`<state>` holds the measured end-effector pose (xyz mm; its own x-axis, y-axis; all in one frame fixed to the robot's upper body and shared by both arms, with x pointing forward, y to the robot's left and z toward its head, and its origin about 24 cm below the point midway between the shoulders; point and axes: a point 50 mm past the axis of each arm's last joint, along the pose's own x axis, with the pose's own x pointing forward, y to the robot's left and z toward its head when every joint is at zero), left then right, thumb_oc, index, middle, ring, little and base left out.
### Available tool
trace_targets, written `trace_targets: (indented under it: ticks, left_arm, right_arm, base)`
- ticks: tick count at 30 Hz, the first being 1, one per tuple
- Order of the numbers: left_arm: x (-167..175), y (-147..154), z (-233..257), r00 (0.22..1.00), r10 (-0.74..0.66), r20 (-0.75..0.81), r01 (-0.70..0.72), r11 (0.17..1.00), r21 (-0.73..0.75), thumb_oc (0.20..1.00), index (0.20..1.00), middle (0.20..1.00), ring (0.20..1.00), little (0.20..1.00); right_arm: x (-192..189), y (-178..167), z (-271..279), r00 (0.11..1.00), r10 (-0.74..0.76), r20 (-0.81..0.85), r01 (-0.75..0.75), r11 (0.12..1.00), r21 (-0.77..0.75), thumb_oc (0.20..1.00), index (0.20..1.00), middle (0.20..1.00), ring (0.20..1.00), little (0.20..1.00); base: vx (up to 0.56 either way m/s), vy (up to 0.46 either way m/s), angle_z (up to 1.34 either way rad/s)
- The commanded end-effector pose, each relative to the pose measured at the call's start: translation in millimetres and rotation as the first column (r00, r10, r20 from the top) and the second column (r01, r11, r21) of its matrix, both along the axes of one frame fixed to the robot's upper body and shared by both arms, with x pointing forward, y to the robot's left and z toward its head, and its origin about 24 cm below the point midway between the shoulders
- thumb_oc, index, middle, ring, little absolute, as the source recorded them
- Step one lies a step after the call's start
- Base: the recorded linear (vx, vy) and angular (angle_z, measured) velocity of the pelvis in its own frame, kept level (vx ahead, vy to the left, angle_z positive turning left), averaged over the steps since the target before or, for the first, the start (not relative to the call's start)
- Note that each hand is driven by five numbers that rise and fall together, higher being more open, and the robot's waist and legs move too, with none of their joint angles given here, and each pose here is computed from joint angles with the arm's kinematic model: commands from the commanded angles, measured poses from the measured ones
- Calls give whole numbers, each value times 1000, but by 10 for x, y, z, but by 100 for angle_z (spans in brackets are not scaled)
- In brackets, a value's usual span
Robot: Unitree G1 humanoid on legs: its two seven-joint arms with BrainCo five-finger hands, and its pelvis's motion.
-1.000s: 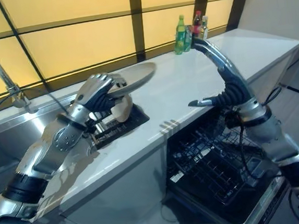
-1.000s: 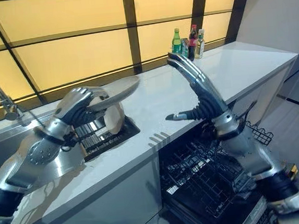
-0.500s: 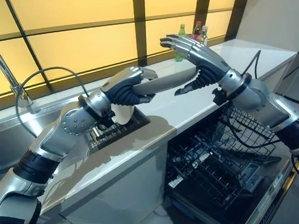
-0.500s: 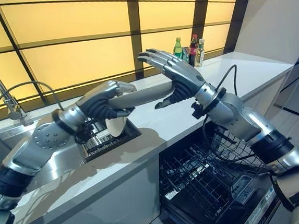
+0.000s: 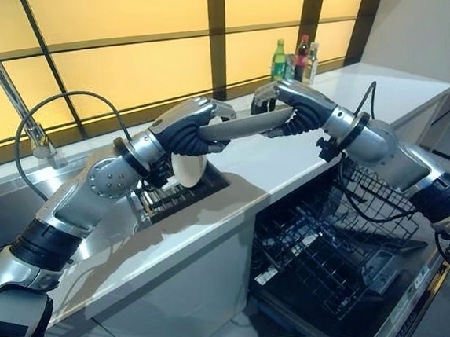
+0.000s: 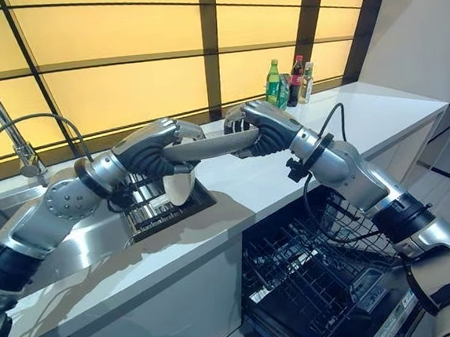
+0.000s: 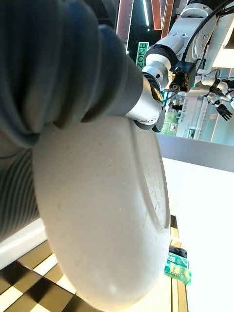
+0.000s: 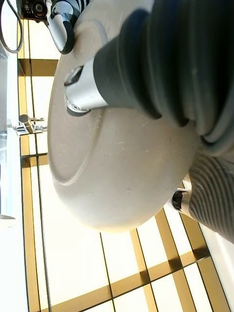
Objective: Pick up plates and place into dishwasher.
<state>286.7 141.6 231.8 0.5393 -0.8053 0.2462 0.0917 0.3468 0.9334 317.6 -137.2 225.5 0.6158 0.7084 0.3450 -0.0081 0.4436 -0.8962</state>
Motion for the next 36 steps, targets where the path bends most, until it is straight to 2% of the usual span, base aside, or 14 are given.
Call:
trace_targets:
  ticks: [1, 7, 9, 10, 14, 15, 16, 19, 21, 25, 29, 33, 36]
  left_arm:
    - [-104, -210, 593, 969, -127, 213, 171, 965, -201, 200, 200, 200, 200, 200]
    - [-78, -183, 535, 976, -103, 193, 143, 968, -208, 200, 200, 200, 200, 200]
    - [-54, -157, 491, 982, -76, 172, 110, 974, -200, 564, 564, 564, 564, 564]
    - [-26, -127, 457, 989, -52, 140, 78, 979, -186, 1000, 1000, 1000, 1000, 1000]
    - [76, 90, 345, 989, 102, 109, -85, 984, -157, 1000, 1000, 1000, 1000, 1000]
    - [75, 89, 342, 989, 102, 109, -84, 984, -157, 1000, 1000, 1000, 1000, 1000]
    - [126, 247, 292, 968, 214, 133, -195, 971, -141, 1000, 1000, 1000, 1000, 1000]
    - [168, 584, 220, 913, 375, 158, -355, 924, -145, 1000, 1000, 1000, 1000, 1000]
    - [174, 872, 150, 863, 486, 136, -460, 869, -181, 1000, 1000, 1000, 1000, 1000]
    - [112, 1187, 129, 755, 618, 219, -575, 784, -233, 1000, 1000, 1000, 1000, 1000]
    - [46, 1659, 121, 582, 778, 234, -726, 628, -281, 1000, 1000, 1000, 1000, 1000]
    - [5, 2004, 70, 439, 868, 233, -831, 491, -261, 1000, 1000, 1000, 1000, 1000]
    - [-4, 2156, 51, 381, 904, 194, -867, 422, -265, 1000, 1000, 1000, 1000, 1000]
  right_arm:
    - [124, -110, 361, 996, -74, 44, 67, 988, 136, 200, 200, 200, 200, 200]
    - [100, -160, 310, 998, -63, 23, 57, 976, 209, 200, 200, 200, 200, 200]
    - [77, -180, 277, 998, -63, 24, 56, 974, 218, 200, 200, 200, 200, 200]
    - [62, -204, 260, 998, -61, 21, 55, 973, 223, 200, 200, 200, 200, 200]
    - [-20, -359, 149, 996, -89, 13, 84, 974, 209, 200, 200, 200, 200, 200]
    - [-23, -361, 146, 996, -89, 12, 85, 974, 209, 200, 200, 200, 200, 200]
    - [-67, -470, 84, 994, -113, -13, 113, 972, 206, 200, 200, 200, 200, 200]
    - [-171, -669, -49, 987, -148, -61, 157, 966, 204, 200, 200, 200, 200, 200]
    - [-279, -836, -173, 979, -177, -99, 193, 961, 199, 200, 200, 200, 200, 200]
    - [-404, -1018, -304, 964, -223, -142, 246, 953, 175, 200, 200, 200, 200, 200]
    - [-545, -1267, -432, 933, -290, -212, 325, 933, 155, 200, 200, 200, 200, 200]
    - [-589, -1403, -570, 884, -328, -333, 383, 917, 112, 200, 200, 200, 200, 200]
    - [-580, -1451, -690, 839, -342, -423, 405, 912, 67, 200, 200, 200, 200, 200]
  base:
    - [0, 0, 0]
    - [0, 0, 0]
    - [0, 0, 0]
    - [0, 0, 0]
    - [0, 0, 0]
    - [0, 0, 0]
    - [0, 0, 0]
    - [24, 7, -10]
    - [24, 10, -14]
    - [22, 20, -10]
    - [21, 28, -17]
    - [10, 23, -12]
    - [15, 17, -16]
